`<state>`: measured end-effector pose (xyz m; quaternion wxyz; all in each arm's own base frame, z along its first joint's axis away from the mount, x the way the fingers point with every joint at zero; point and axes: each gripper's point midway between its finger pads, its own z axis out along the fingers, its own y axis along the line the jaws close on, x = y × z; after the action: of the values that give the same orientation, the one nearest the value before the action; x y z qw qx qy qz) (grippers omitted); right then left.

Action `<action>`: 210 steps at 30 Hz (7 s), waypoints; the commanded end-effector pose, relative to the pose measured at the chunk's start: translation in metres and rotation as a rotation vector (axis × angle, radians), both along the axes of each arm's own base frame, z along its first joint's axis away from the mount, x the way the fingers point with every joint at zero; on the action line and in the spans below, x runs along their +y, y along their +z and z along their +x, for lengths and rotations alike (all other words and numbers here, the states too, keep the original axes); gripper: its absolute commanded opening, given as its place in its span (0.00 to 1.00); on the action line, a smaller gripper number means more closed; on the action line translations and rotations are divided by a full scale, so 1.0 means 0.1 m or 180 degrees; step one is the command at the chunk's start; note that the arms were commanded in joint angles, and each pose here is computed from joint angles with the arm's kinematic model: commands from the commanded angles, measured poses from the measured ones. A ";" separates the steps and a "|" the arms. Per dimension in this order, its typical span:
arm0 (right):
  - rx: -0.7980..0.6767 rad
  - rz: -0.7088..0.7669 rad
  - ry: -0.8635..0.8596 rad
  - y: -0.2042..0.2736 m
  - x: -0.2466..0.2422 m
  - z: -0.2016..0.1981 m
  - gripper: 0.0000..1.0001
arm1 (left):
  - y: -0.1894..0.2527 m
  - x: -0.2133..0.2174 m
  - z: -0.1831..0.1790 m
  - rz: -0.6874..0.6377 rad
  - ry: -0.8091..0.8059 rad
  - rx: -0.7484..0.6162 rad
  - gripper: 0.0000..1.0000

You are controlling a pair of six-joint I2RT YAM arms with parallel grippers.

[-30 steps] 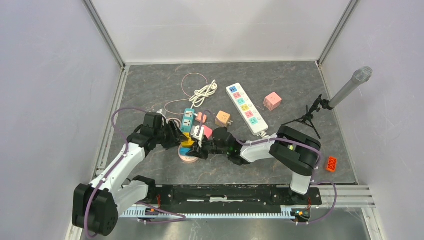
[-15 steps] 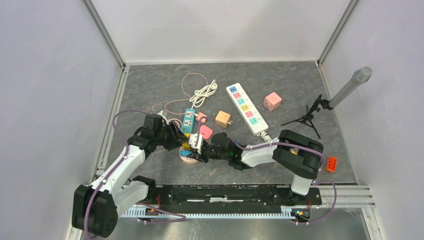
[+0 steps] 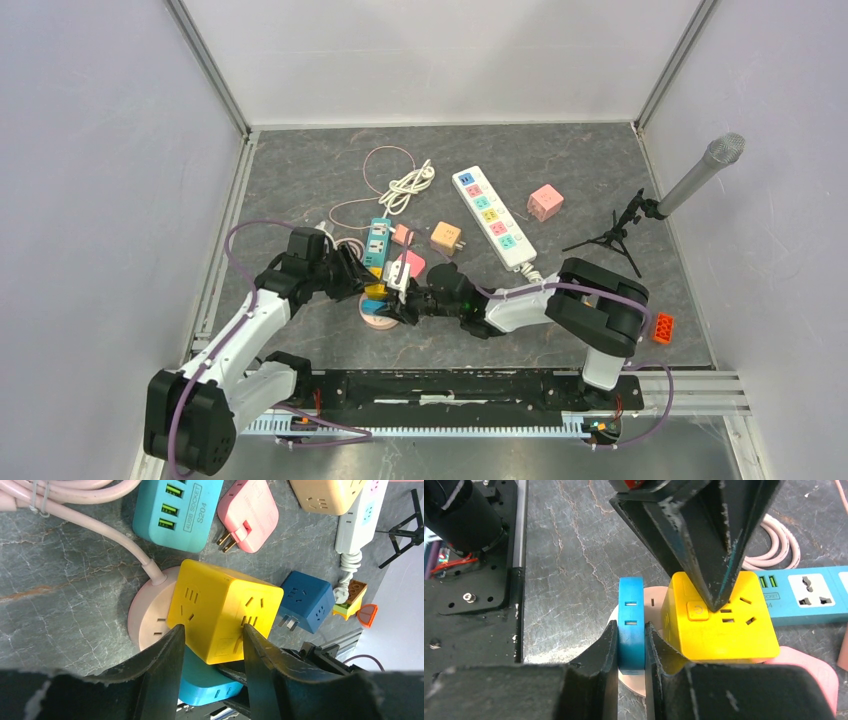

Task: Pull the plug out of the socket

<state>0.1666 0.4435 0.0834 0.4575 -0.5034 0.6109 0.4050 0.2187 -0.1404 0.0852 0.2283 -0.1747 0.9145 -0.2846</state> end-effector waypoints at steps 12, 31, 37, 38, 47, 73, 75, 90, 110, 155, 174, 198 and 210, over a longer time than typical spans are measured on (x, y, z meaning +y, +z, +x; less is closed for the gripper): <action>0.0101 0.0083 -0.0084 0.11 -0.07 0.04 0.00 | 0.28 0.40 0.10 0.0603 0.0484 -0.0117 0.89; 0.0497 0.0332 -0.0059 0.19 0.03 0.03 0.00 | -0.30 0.01 -0.23 -0.0102 0.0175 0.0406 0.47; 0.0541 0.0519 -0.0018 0.32 0.04 0.05 0.00 | -0.52 0.02 -0.32 -0.0017 0.0120 0.0691 0.28; 0.0503 0.0544 -0.0016 0.35 0.04 0.05 0.00 | -0.55 0.03 -0.34 -0.0003 0.0123 0.0725 0.24; -0.0033 0.0411 -0.0003 0.23 -0.08 0.09 0.00 | -0.69 0.04 -0.45 -0.0022 0.0193 0.0841 0.18; 0.0300 0.0919 0.0304 0.58 -0.08 -0.05 0.00 | -0.69 -0.03 -0.51 -0.0158 0.0139 0.0789 0.17; 0.0026 0.0669 0.0219 0.48 -0.04 -0.02 0.00 | -0.70 -0.03 -0.52 -0.0153 0.0132 0.0808 0.16; -0.0165 0.0642 0.0321 0.53 -0.09 -0.13 0.00 | -0.65 -0.01 -0.52 -0.0112 0.0127 0.0758 0.13; 0.0466 0.0803 0.0465 0.69 0.07 -0.17 0.00 | -0.65 0.01 -0.53 -0.0079 0.0121 0.0754 0.12; -0.0022 0.0454 0.0221 0.44 0.01 -0.05 0.00 | -0.67 -0.13 -0.52 -0.0315 0.0068 0.0879 0.34; 0.0231 0.0963 0.0222 0.81 0.03 0.01 0.00 | -0.88 0.05 -0.56 0.0078 0.0245 0.0926 0.29; -0.0217 0.0822 0.0315 0.78 -0.07 -0.12 0.00 | -0.89 0.10 -0.56 0.0169 0.0271 0.0908 0.26; -0.0276 0.0875 -0.0448 1.16 -0.56 0.28 0.00 | -0.57 -0.01 -0.35 -0.0021 0.0228 0.0604 0.33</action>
<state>0.1731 0.4085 0.1963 0.5483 -0.4446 0.5284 0.4717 0.1786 -0.1569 0.0311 0.1278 -0.2160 0.9176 -0.3084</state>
